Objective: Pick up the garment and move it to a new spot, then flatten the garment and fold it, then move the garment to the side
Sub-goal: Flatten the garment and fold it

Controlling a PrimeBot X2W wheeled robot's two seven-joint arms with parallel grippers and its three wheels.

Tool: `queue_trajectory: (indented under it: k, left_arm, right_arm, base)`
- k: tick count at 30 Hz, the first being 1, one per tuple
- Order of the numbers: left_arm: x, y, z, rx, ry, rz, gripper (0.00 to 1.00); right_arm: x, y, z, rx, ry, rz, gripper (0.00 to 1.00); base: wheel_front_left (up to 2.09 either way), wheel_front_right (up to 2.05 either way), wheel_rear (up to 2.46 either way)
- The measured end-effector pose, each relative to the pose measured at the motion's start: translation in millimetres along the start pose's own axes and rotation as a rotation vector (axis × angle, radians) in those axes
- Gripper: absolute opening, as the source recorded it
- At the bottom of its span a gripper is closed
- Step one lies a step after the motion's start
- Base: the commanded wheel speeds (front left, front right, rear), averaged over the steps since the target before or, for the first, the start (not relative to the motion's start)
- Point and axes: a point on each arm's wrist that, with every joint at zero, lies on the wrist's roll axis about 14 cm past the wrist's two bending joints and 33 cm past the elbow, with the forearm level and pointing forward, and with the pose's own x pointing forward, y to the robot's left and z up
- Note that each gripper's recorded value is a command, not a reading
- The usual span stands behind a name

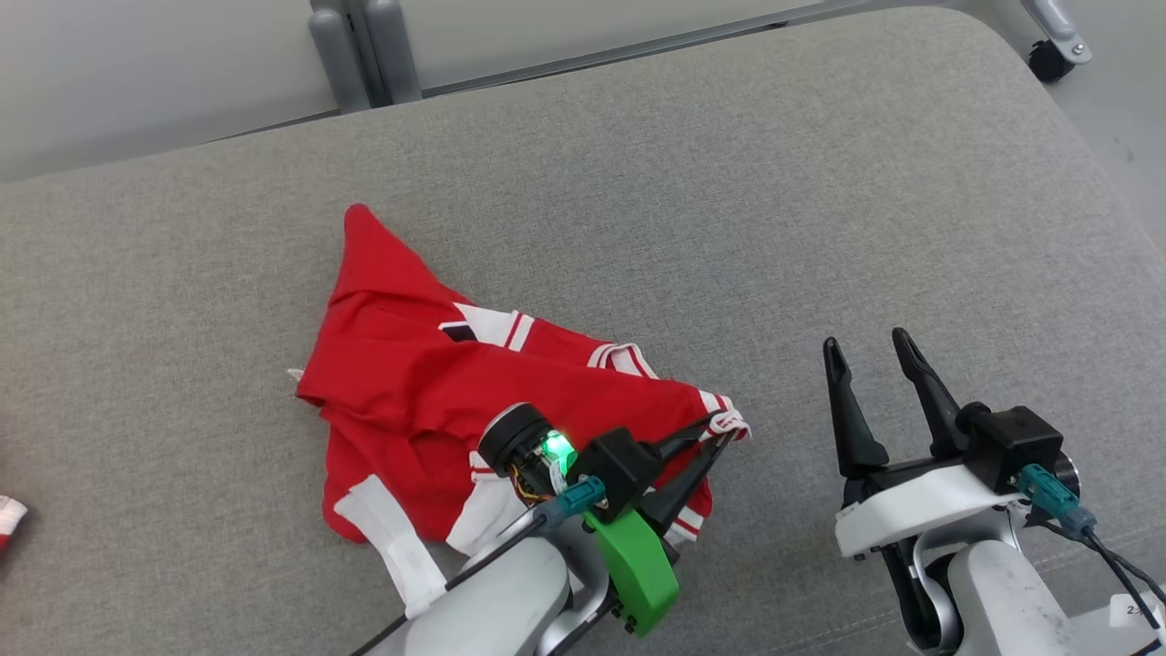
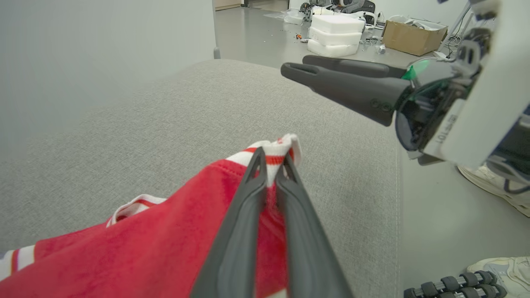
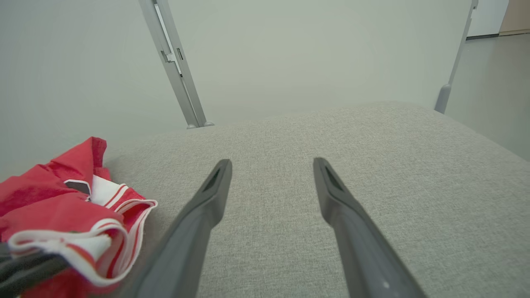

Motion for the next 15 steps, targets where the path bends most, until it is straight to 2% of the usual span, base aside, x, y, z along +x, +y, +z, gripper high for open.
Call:
queue_trajectory:
  k: [1,8,11,15]
  left_arm:
    - [0,-1,-2,-0.001,0.004,-0.002,0.99]
    - [-7,22,18,0.025,-0.057,0.088,1.0]
    - [-21,49,31,0.043,-0.09,0.196,1.0]
    - [-63,96,53,0.065,-0.155,0.398,1.0]
  right_arm:
    - [0,0,1,-0.004,-0.002,0.002,1.0]
    - [2,11,2,-0.008,-0.009,0.034,1.0]
    - [3,20,4,-0.007,-0.014,0.06,1.0]
    - [3,32,4,0.002,-0.016,0.094,1.0]
  base:
    - [0.0,0.0,0.0]
    - [0.0,0.0,0.0]
    - [0.0,0.0,0.0]
    - [0.0,0.0,0.0]
